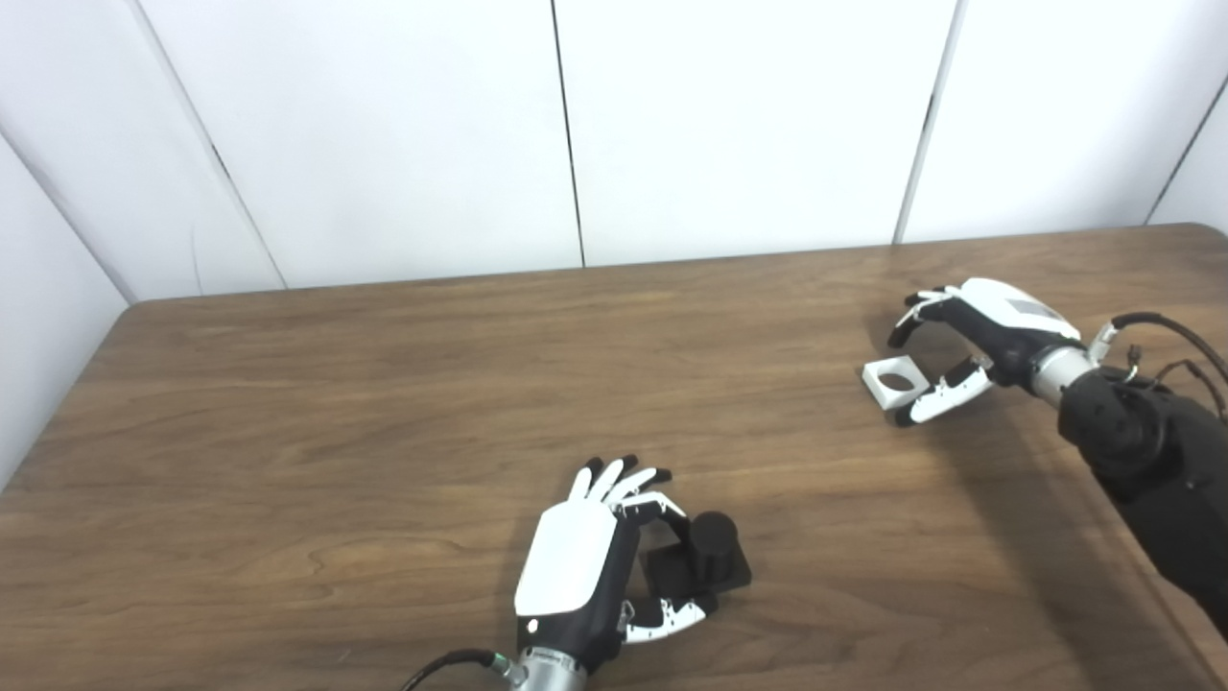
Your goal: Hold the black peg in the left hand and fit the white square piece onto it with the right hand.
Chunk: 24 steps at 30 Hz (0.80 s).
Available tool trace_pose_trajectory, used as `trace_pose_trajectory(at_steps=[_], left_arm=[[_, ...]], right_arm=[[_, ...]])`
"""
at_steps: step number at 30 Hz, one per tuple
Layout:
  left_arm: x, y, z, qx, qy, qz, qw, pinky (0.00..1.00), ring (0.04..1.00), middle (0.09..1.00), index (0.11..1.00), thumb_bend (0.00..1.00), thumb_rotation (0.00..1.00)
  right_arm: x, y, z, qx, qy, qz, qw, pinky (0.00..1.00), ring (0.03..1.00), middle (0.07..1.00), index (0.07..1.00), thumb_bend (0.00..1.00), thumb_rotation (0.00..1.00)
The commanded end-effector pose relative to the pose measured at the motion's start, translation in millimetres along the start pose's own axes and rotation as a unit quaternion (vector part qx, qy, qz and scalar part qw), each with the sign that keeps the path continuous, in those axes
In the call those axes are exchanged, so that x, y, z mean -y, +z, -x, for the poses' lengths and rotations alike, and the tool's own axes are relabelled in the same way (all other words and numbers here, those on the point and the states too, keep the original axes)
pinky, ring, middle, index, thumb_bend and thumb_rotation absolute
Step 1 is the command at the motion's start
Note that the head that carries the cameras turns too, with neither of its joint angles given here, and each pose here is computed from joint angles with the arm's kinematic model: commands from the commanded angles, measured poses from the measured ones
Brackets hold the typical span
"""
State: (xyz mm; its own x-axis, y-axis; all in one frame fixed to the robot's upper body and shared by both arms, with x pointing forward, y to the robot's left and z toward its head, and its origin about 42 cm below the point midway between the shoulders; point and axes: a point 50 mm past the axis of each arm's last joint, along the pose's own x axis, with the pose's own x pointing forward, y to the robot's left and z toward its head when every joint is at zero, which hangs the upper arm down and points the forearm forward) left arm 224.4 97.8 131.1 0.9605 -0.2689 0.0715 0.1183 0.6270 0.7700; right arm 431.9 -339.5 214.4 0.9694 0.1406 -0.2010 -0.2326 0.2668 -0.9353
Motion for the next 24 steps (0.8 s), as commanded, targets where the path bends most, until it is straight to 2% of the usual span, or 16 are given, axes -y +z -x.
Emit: trace_pose_trajectory(at_steps=[1, 12, 19, 24], left_arm=[[10, -10, 8, -0.027, -0.019, -0.017, 0.999, 1.0, 0.944, 0.85, 0.489, 0.52, 0.06], [10, -9, 8, -0.025, -0.021, -0.018, 0.999, 1.0, 0.945, 0.853, 0.489, 0.52, 0.06], [11, -7, 8, -0.026, -0.022, -0.014, 0.999, 1.0, 0.952, 0.854, 0.489, 0.52, 0.06], [12, -6, 7, -0.025, -0.021, -0.016, 0.999, 1.0, 0.952, 0.856, 0.489, 0.52, 0.06]], right_arm=[[25, 12, -6, 0.025, -0.037, 0.018, 0.999, 1.0, 0.98, 0.919, 0.681, 0.91, 0.26], [13, 17, -13, 0.018, -0.024, 0.017, 0.999, 1.0, 0.99, 0.928, 0.692, 0.9, 0.28], [12, 21, -17, 0.02, -0.023, 0.015, 0.999, 1.0, 0.985, 0.928, 0.693, 0.9, 0.28], [10, 21, -20, 0.023, -0.021, 0.015, 0.999, 1.0, 0.98, 0.914, 0.663, 0.89, 0.28]])
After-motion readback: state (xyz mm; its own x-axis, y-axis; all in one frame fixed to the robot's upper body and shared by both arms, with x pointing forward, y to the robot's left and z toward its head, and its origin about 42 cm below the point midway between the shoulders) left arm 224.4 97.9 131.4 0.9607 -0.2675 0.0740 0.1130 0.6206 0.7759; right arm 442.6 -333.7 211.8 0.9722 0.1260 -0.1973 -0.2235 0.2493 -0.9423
